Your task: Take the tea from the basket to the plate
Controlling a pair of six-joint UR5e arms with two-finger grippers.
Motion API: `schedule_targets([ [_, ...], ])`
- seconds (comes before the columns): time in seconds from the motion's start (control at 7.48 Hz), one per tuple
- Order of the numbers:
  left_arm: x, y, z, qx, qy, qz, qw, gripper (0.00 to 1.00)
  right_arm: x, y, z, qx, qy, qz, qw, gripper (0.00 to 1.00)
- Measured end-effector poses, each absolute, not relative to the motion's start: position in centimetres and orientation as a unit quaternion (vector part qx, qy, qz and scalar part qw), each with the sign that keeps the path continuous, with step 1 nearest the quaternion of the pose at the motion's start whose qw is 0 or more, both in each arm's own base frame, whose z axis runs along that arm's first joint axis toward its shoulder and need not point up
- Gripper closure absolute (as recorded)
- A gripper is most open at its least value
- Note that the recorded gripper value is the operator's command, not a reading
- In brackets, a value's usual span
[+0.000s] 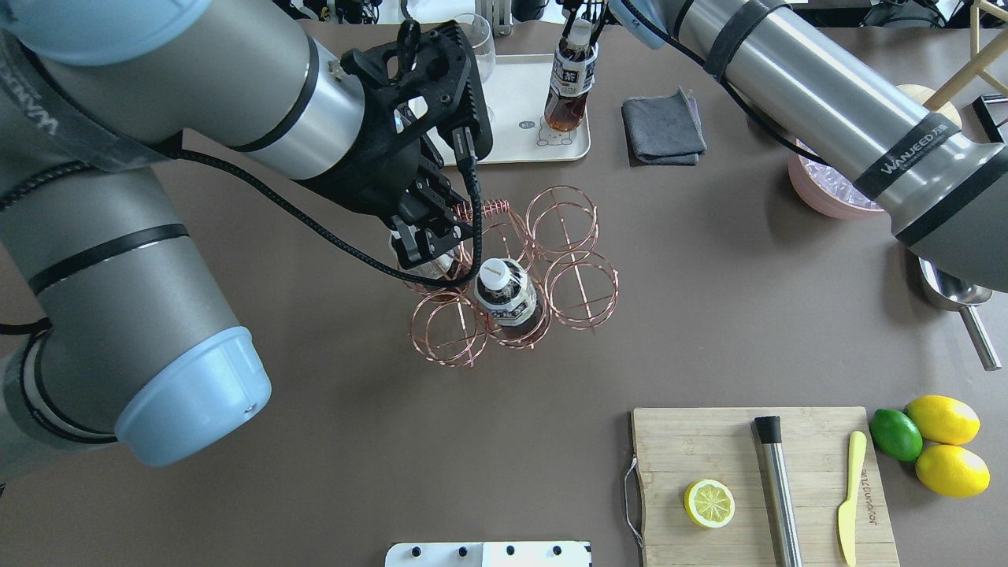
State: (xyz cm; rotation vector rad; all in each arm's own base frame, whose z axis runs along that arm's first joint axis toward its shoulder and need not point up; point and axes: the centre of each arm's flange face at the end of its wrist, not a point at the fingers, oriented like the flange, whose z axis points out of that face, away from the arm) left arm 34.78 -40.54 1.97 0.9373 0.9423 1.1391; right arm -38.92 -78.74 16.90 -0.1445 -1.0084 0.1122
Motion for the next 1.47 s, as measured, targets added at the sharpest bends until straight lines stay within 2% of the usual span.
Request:
schedule_targets([
  [0.13,33.1,-41.4,2.0,0.413,0.416,0.493,0.644,1.0,-39.5,-78.7,16.3,-0.057,-0.481,0.05,0.874,1.0],
  [0.27,31.1,-42.5,2.6,0.412,0.418,0.484,0.649,1.0,-40.1,-78.5,15.6,-0.048,-0.48,0.046,0.875,0.65],
  [0.4,28.8,-43.2,3.9,0.409,0.42,0.475,0.656,1.0,-40.9,-78.3,15.2,-0.042,-0.477,0.043,0.877,0.01],
  [0.8,21.3,-46.4,9.1,0.405,0.4,0.448,0.69,1.0,-42.3,-77.6,14.6,-0.036,-0.47,0.035,0.881,0.0],
  [1.07,16.1,-49.8,13.8,0.403,0.372,0.46,0.698,1.0,-41.2,-76.9,12.0,-0.028,-0.475,0.029,0.879,0.0],
  [1.47,8.0,-53.2,20.6,0.414,0.324,0.491,0.695,1.0,-37.0,-71.6,12.8,-0.019,-0.465,0.003,0.885,0.0],
])
